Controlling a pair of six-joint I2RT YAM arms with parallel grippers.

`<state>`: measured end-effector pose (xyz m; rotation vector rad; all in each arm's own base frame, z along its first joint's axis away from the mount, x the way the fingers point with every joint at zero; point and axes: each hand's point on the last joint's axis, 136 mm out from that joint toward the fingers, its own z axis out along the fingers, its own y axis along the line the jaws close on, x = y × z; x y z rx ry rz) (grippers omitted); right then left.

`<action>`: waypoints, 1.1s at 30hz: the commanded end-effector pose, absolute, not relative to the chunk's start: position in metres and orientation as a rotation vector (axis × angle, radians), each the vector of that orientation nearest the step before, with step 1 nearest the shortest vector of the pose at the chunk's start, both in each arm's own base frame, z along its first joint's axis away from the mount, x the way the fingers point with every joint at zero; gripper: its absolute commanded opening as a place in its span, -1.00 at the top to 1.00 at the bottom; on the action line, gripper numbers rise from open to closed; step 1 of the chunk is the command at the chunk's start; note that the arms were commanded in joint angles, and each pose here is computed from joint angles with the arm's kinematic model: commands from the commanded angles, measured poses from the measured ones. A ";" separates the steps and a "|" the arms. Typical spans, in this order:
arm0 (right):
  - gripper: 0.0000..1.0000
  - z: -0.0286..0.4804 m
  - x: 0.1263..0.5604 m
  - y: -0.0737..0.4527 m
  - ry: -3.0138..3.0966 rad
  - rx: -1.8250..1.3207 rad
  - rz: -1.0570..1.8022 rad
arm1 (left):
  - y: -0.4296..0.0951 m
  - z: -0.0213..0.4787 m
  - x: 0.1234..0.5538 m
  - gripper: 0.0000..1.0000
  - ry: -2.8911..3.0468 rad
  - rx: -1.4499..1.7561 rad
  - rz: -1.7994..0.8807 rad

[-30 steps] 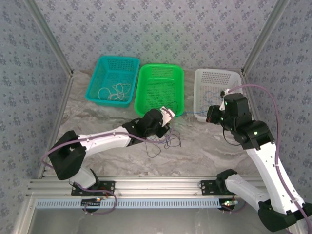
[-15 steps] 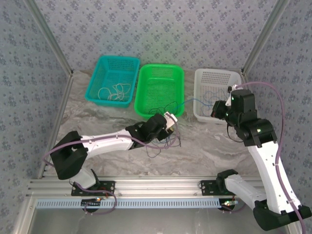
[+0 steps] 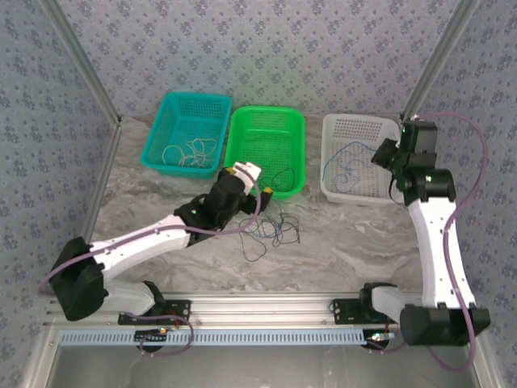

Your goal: Untangle the cables

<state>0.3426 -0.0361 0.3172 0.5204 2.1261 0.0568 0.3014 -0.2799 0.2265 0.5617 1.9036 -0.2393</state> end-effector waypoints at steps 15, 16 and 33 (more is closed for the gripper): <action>-0.52 0.225 0.417 -0.071 2.440 0.471 -0.028 | -0.249 0.216 0.288 -0.99 1.963 0.480 -0.259; -0.60 0.231 0.417 -0.066 2.422 0.435 -0.030 | -0.248 0.214 0.288 -0.99 1.971 0.481 -0.254; -0.38 0.165 0.314 0.172 2.497 -0.184 0.419 | -0.205 0.200 0.296 -0.99 2.037 0.287 -0.271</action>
